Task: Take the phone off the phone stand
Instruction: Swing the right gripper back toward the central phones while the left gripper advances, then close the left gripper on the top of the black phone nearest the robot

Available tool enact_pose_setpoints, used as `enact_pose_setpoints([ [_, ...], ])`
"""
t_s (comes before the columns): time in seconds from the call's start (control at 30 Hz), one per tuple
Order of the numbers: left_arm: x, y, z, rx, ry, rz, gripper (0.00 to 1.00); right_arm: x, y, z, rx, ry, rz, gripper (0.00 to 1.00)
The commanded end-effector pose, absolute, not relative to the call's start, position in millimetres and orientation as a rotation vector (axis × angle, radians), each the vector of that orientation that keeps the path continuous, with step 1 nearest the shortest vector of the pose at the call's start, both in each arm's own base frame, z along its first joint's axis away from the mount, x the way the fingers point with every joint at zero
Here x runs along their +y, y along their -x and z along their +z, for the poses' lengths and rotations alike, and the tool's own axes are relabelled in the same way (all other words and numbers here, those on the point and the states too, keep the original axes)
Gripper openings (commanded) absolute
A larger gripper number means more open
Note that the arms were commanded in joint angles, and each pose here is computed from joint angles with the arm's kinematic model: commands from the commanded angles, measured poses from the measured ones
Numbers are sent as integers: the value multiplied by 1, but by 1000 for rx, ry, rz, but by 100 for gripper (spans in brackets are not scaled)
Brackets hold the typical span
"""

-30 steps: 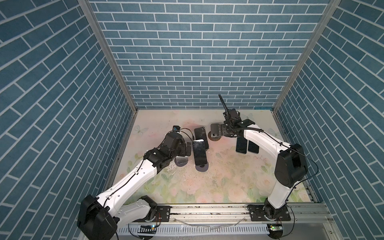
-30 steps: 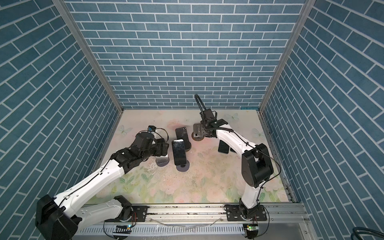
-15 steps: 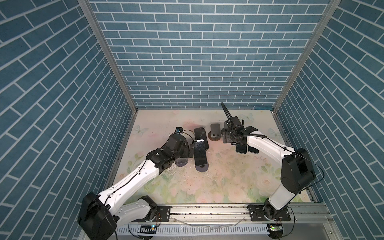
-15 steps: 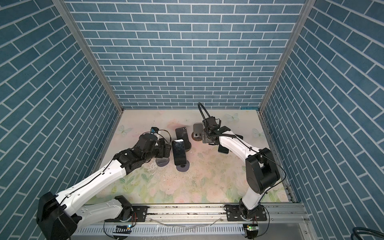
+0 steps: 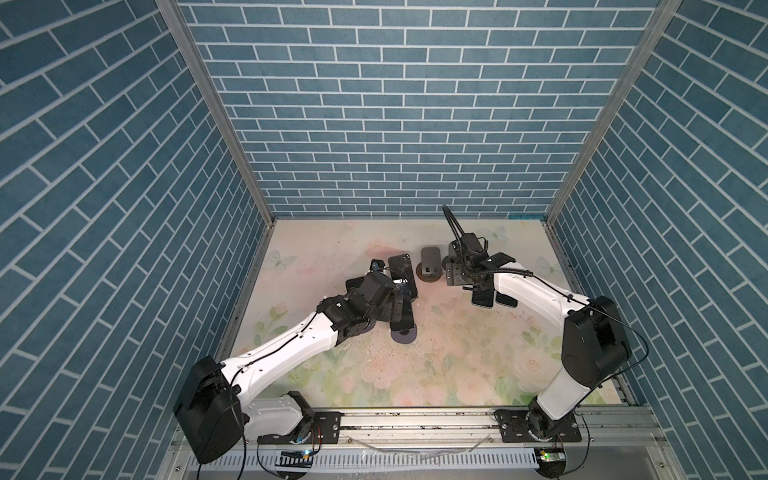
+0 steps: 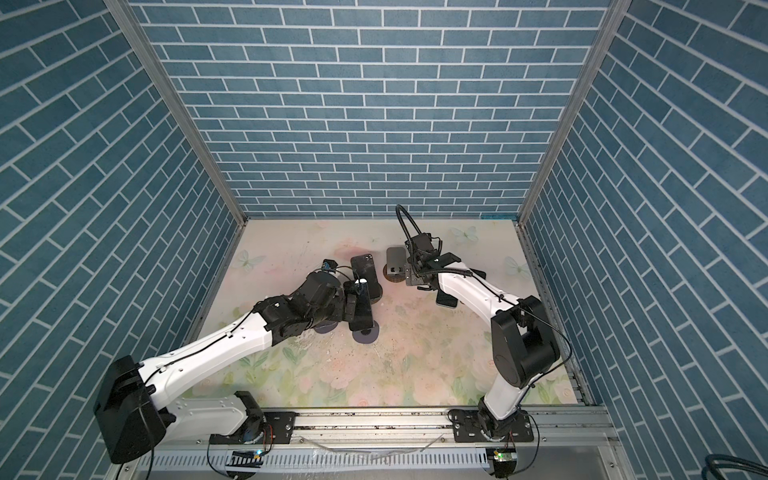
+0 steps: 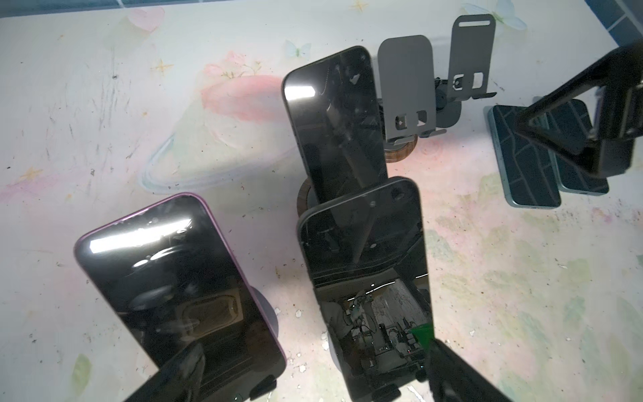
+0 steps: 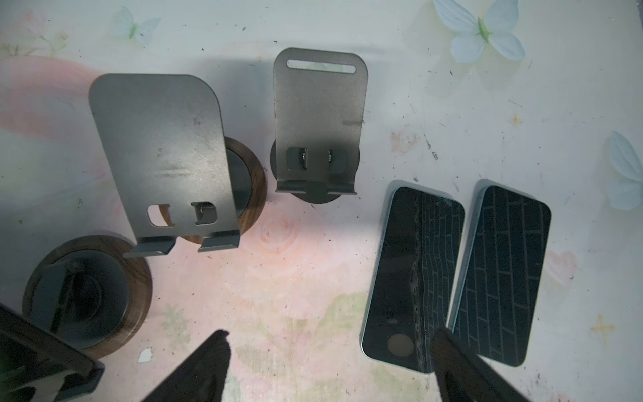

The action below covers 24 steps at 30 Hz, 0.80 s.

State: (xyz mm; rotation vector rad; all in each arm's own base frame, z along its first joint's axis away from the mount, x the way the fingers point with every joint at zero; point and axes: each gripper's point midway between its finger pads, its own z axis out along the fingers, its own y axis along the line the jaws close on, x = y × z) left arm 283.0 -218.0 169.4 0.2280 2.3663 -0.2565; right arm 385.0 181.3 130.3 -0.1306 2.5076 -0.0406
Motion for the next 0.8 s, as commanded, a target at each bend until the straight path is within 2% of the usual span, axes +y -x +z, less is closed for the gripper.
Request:
enact_pose_setpoints([
  [0.0, -216, -286, 174, 2368, -122, -222, 100, 168, -383, 133, 2489, 103, -90, 91],
  [0.27, -224, -289, 173, 2381, -14, -222, 100, 158, -381, 123, 2496, 88, -101, 92],
  [0.77, -249, -299, 154, 2456, -52, -133, 100, 140, -376, 112, 2506, 63, -93, 93],
])
